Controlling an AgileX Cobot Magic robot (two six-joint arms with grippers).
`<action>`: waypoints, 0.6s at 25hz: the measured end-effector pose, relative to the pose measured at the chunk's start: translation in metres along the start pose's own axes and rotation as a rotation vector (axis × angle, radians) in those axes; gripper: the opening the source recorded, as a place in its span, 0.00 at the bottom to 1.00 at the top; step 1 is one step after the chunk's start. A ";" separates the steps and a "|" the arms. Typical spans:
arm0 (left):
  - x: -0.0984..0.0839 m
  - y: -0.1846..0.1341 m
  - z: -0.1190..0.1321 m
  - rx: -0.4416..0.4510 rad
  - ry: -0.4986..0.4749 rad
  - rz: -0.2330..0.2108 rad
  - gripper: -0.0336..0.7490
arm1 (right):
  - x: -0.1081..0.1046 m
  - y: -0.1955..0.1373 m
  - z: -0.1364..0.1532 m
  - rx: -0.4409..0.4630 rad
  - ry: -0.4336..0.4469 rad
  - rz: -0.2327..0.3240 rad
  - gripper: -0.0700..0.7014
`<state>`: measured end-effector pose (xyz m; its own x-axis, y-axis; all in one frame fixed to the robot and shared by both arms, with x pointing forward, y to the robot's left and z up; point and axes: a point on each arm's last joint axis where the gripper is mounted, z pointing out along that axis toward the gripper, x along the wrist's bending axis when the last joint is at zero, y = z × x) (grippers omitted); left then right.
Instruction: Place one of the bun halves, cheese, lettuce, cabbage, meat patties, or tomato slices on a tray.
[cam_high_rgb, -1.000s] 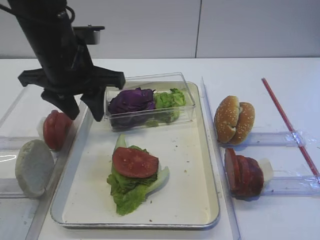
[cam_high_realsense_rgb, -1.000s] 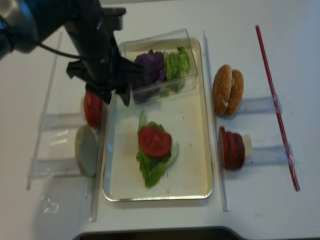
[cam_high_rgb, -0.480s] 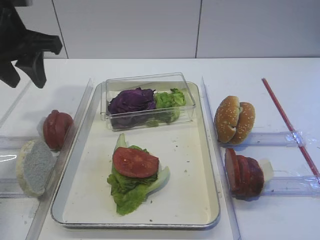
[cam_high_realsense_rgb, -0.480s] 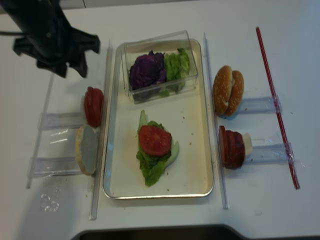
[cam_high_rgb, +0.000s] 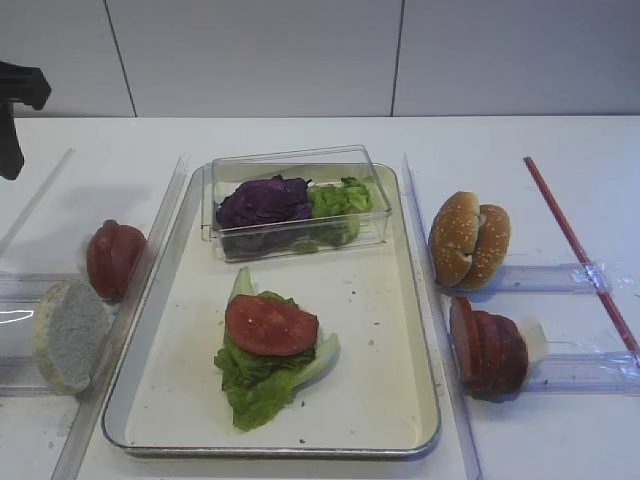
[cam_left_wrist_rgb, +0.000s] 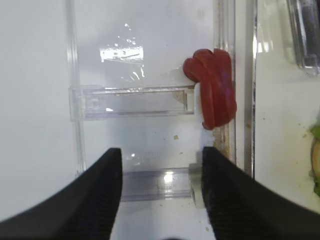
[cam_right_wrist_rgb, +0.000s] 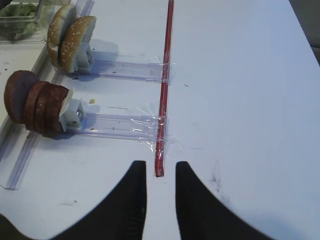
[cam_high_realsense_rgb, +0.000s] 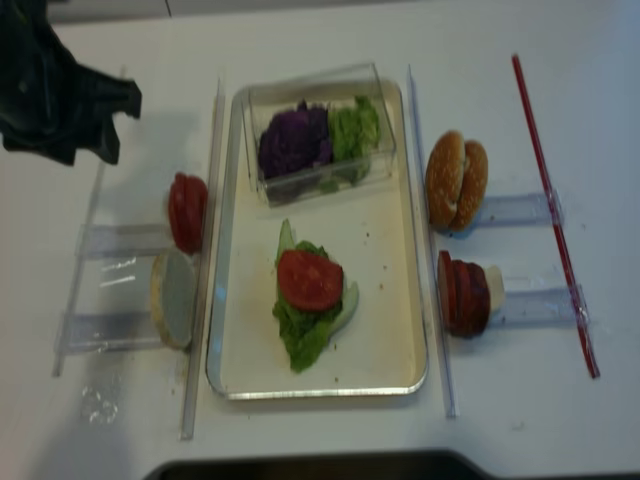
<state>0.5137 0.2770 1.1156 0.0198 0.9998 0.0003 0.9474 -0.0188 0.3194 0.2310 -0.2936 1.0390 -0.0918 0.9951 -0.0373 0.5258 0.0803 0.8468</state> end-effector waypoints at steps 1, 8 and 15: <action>0.000 -0.005 -0.004 -0.005 0.000 0.001 0.49 | 0.000 0.000 0.000 0.000 0.000 0.000 0.32; 0.005 -0.062 -0.033 -0.074 -0.005 0.000 0.49 | 0.000 0.000 0.000 0.000 0.000 0.000 0.32; 0.011 -0.130 -0.048 -0.150 -0.011 -0.003 0.49 | 0.000 0.000 0.000 0.000 0.000 0.000 0.32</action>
<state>0.3748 0.2905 1.1199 0.0217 0.9997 -0.0106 0.8889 -0.0144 0.4579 0.2310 -0.2936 1.0390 -0.0918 0.9951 -0.0373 0.5258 0.0803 0.8468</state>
